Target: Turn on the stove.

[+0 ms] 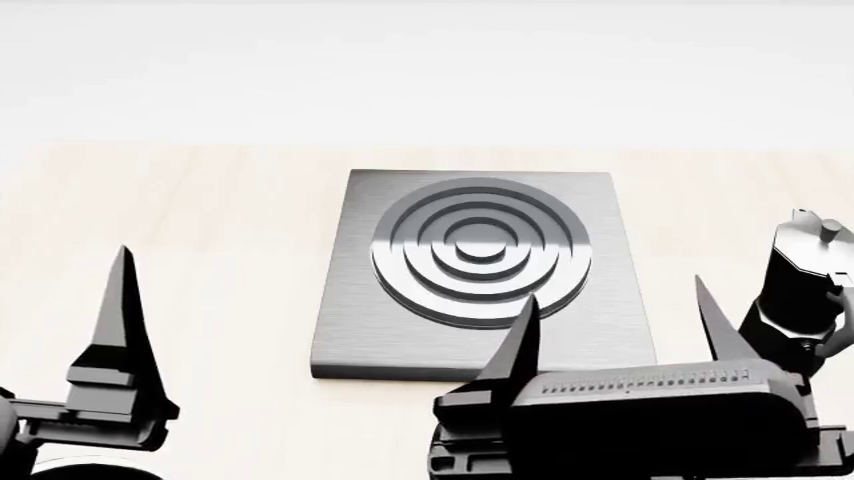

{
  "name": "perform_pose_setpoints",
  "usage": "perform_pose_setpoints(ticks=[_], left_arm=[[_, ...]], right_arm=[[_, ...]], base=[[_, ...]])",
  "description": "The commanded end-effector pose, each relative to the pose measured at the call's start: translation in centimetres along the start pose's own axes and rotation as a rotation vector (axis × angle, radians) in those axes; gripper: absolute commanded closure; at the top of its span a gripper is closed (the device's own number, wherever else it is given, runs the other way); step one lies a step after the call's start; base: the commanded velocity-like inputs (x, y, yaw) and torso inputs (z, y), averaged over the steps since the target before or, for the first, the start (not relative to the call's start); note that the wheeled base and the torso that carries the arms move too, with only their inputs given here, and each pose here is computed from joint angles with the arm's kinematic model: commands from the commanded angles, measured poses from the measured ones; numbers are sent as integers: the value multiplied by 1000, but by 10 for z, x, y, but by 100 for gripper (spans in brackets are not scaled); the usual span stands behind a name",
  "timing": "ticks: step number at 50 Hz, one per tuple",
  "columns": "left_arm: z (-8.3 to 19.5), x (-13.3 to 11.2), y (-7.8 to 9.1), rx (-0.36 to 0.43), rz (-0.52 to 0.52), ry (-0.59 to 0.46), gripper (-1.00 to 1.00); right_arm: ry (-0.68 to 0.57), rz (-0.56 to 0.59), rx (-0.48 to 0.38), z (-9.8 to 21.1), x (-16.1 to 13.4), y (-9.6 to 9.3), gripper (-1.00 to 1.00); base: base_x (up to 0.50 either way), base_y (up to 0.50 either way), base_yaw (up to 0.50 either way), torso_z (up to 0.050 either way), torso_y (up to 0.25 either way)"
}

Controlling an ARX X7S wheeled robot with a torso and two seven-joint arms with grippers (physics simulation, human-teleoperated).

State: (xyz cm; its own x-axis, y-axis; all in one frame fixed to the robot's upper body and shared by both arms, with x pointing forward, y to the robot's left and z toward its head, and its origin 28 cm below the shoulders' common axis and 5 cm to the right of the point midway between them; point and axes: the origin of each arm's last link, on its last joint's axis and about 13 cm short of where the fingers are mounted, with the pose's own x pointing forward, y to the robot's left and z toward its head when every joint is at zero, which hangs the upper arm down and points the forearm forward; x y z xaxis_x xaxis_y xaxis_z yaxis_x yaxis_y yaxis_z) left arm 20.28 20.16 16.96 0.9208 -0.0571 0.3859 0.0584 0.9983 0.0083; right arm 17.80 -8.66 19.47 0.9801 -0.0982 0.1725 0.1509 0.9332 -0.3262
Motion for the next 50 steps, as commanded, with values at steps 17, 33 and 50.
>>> perform_pose_setpoints(ticks=[17, 33, 50], left_arm=[[2, -1, -1, 1, -9, -5, -100], [3, -1, -2, 2, -11, -10, -100], [14, -5, -2, -1, -18, -41, -100]], right_arm=[[-53, 9, -28, 13, -8, 0, -100], [-82, 5, -45, 17, -10, 1, -100], [-89, 6, -48, 18, -11, 1, -100]], base=[[0, 0, 0, 0, 0], [0, 0, 0, 0, 0], [0, 0, 0, 0, 0]])
